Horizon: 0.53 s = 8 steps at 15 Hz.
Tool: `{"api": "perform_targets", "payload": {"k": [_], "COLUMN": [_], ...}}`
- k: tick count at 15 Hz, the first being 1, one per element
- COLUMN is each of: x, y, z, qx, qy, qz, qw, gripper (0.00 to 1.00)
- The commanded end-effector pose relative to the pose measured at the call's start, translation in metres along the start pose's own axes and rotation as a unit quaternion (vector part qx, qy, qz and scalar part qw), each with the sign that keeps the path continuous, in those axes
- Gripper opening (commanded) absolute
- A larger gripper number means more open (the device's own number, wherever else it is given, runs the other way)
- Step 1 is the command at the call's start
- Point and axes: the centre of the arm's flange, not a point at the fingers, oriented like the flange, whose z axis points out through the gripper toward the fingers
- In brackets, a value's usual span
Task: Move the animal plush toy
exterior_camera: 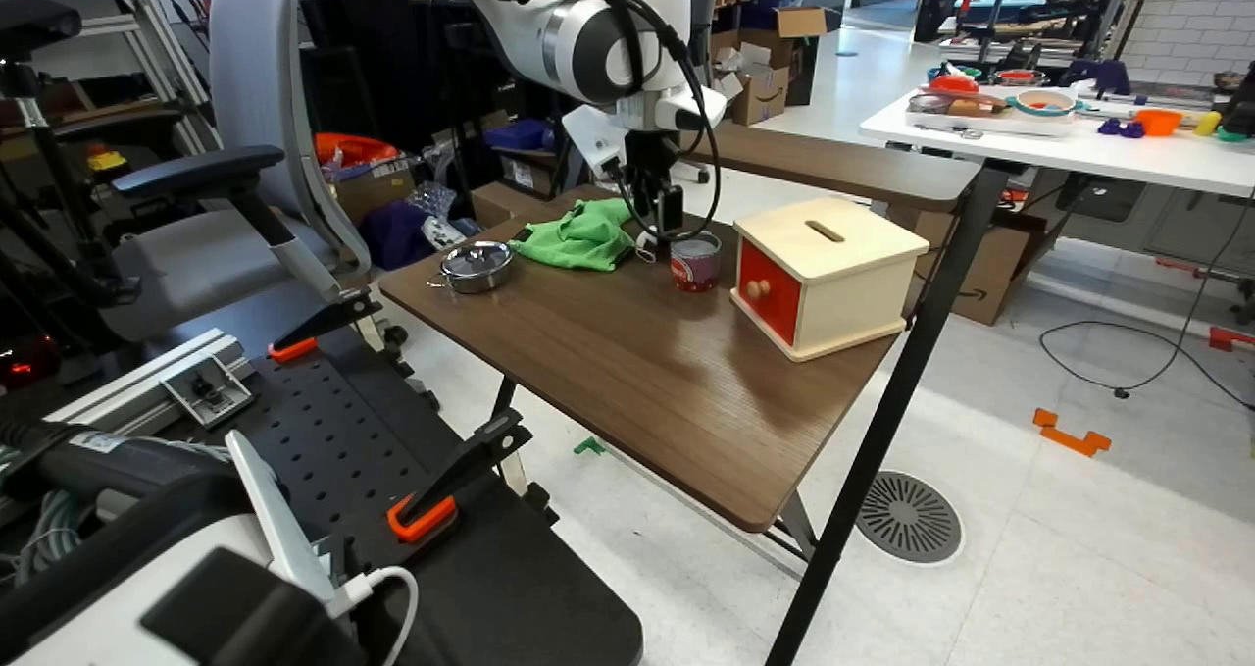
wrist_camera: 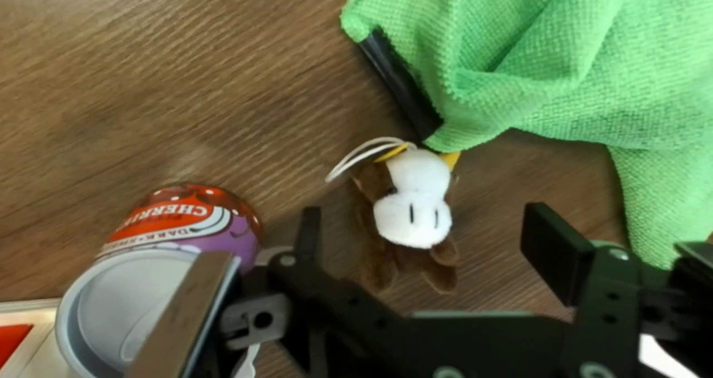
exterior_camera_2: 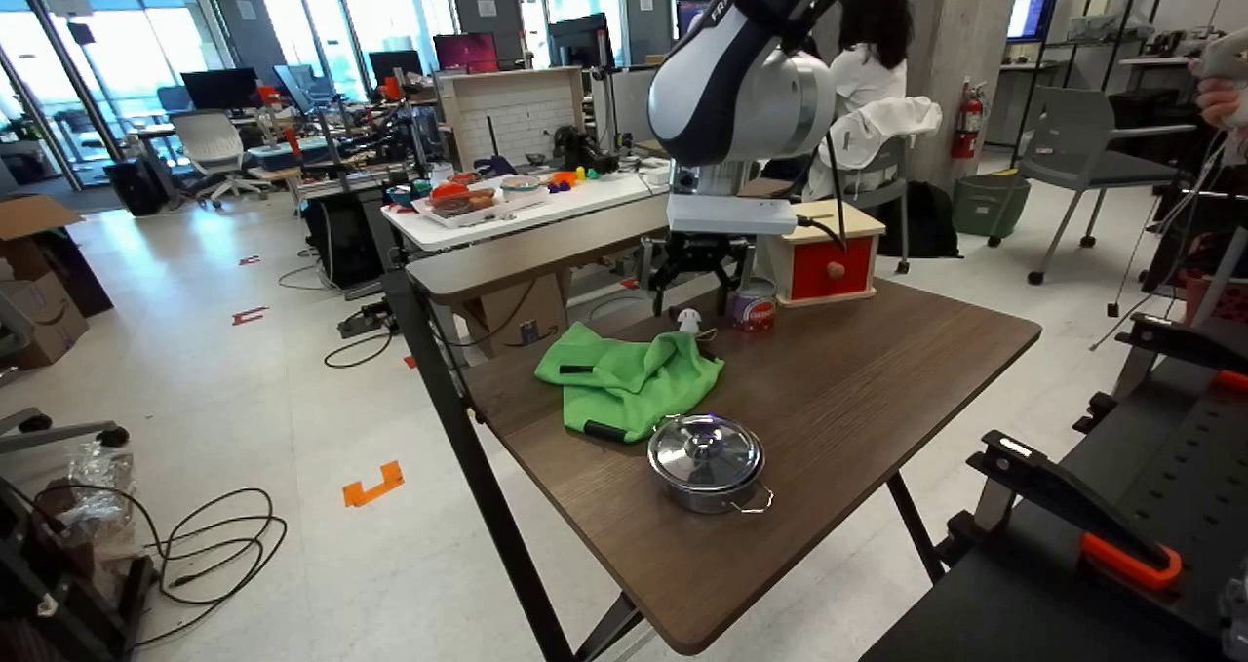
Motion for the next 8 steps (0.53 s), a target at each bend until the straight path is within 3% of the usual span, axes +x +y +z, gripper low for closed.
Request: {"api": "perform_targets", "payload": {"k": [1,5,6,8], "x": [-0.006,-0.039,-0.002,-0.009], "y": [0.001,0.021,0.001,0.005], "z": [-0.019,-0.065,-0.024,-0.04], "qx": [-0.001,0.011,0.01,0.011], "qy": [0.004,0.037,0.029,0.032], "qz": [-0.004,-0.014,-0.003,-0.006], "qw": [1.0,0.9992,0.9995,0.9994], "gripper": [1.0,1.0,1.0,1.0]}}
